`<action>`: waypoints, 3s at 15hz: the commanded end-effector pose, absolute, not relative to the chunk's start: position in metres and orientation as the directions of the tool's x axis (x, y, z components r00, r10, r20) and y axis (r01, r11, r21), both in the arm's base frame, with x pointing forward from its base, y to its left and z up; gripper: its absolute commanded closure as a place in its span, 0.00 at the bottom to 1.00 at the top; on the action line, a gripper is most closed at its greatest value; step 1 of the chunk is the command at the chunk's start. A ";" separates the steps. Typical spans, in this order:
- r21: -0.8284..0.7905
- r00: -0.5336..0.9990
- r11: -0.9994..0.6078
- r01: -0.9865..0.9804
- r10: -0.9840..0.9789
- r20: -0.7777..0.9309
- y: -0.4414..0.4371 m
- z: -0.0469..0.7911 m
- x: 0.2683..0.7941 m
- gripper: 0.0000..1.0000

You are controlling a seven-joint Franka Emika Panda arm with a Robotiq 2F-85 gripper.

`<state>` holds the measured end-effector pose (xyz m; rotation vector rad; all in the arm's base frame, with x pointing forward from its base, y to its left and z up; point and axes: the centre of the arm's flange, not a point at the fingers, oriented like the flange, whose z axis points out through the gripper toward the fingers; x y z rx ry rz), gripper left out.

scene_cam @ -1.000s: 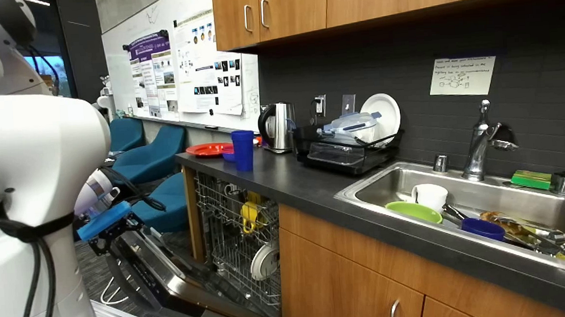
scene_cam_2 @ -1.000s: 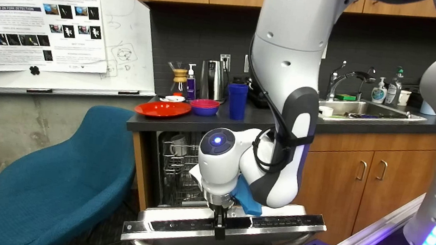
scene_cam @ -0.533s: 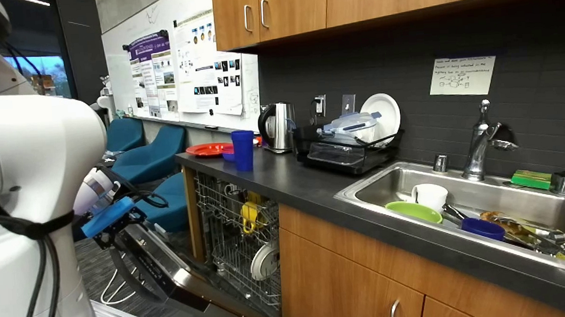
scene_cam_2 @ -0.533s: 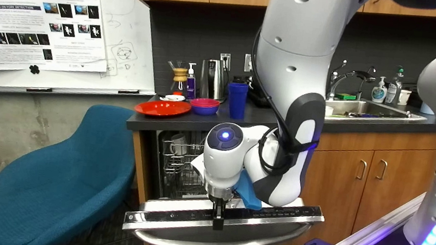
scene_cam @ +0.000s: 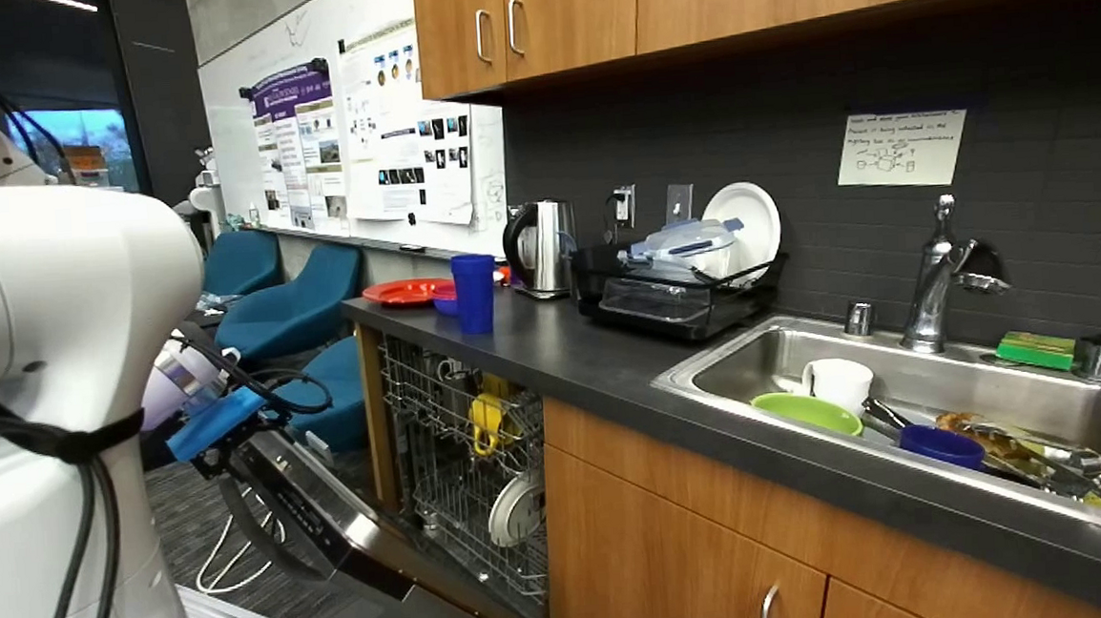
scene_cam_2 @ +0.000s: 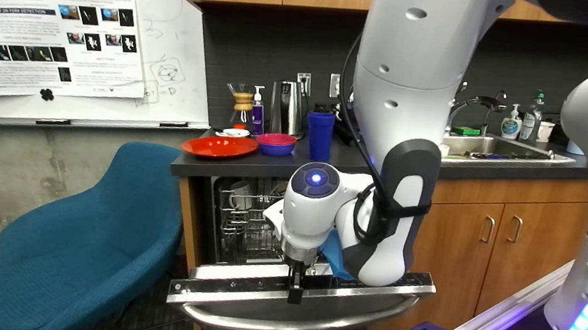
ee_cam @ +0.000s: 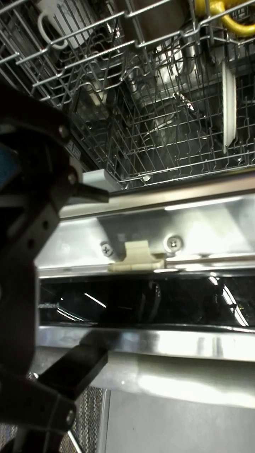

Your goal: Push the dishwasher rack inside and close the dishwasher door

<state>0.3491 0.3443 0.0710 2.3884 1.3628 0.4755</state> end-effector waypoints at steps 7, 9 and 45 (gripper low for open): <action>0.499 0.504 -0.543 0.675 0.834 0.225 0.325 0.079 0.380 0.00; 0.506 0.510 -0.557 0.659 0.825 0.243 0.318 0.083 0.385 0.00; 0.535 0.616 -0.753 0.383 0.640 0.459 0.221 0.145 0.467 0.00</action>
